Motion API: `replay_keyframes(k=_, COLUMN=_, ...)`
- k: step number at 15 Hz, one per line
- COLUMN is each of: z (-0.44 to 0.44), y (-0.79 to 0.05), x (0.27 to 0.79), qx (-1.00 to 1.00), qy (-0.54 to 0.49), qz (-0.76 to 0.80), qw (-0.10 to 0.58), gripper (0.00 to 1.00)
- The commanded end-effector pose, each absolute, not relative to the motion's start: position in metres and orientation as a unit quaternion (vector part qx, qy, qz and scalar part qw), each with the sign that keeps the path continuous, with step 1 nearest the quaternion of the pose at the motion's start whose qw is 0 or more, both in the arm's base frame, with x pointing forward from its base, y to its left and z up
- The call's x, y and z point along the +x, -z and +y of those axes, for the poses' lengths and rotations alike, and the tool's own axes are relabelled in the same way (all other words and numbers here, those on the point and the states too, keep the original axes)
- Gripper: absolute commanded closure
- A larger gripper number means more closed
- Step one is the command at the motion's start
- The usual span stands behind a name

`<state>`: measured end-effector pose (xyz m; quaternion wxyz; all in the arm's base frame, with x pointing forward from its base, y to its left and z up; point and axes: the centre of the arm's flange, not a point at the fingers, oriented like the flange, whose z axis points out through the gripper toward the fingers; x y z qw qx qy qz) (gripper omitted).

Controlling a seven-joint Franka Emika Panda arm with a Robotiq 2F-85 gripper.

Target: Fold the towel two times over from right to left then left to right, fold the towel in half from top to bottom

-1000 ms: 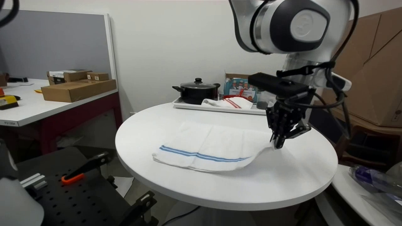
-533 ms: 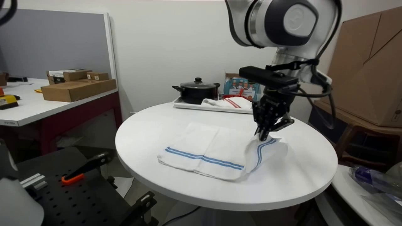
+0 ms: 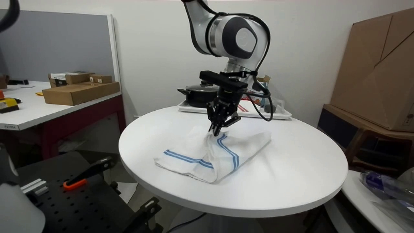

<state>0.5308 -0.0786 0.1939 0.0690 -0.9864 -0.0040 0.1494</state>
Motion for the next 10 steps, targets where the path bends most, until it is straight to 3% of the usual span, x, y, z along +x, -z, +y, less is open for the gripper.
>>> replay_keyframes(k=1, z=-0.055, y=-0.203, x=0.507, qx=-0.974, qy=-0.191, qz=-0.095, qw=0.073, gripper=0.98)
replay_keyframes(k=10, z=-0.046, y=-0.203, x=0.449, qx=-0.902, qy=-0.313, qz=-0.284, qw=0.083, gripper=0.98)
